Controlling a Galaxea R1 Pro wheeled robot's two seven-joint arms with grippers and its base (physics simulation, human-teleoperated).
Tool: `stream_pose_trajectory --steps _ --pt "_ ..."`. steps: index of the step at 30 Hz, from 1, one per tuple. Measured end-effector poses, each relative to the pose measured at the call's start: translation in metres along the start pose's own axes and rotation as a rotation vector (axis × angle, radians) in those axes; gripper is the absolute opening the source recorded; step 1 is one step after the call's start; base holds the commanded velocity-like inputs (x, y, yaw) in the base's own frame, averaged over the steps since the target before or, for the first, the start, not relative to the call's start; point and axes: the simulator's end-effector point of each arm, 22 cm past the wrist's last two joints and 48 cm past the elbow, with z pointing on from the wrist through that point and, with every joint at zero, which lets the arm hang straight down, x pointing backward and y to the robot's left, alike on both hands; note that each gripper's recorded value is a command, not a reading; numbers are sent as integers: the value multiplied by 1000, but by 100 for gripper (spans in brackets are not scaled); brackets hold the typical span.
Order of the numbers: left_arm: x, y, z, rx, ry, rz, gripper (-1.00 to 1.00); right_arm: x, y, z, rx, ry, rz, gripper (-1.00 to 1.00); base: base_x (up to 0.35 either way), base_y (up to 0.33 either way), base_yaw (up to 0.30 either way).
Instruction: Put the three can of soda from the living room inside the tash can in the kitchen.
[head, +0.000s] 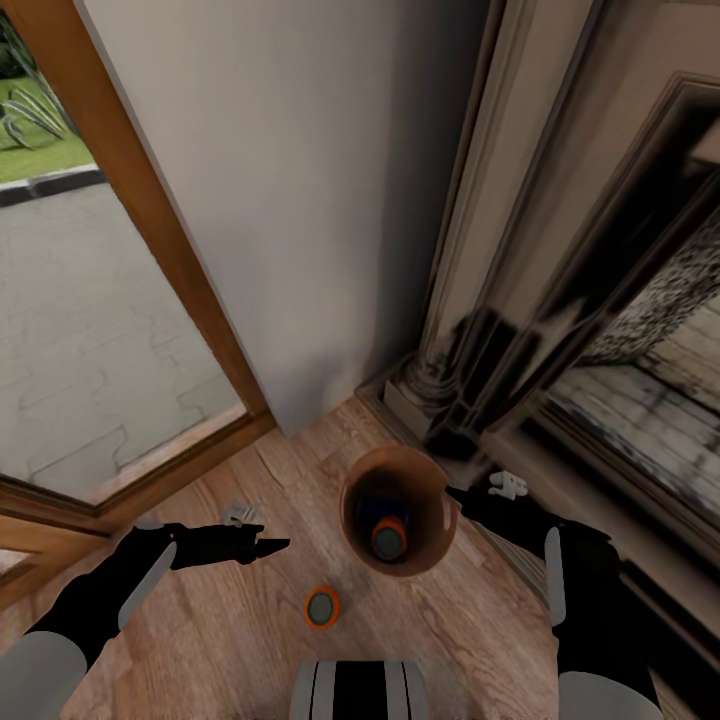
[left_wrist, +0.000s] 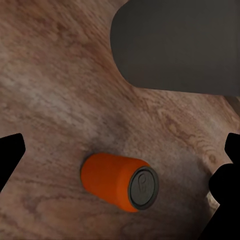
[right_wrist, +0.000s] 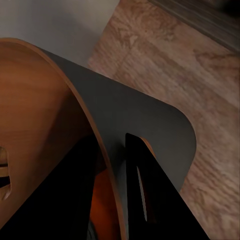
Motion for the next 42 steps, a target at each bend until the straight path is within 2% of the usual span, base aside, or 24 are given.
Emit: stream_pose_trajectory --steps 22,42 --pt "6 3 4 1 11 -7 100 -2 -1 0 -4 -5 -2 -100 0 0 0" --pt "20 8 13 4 34 -29 100 11 -13 8 10 21 17 -100 0 0 0"
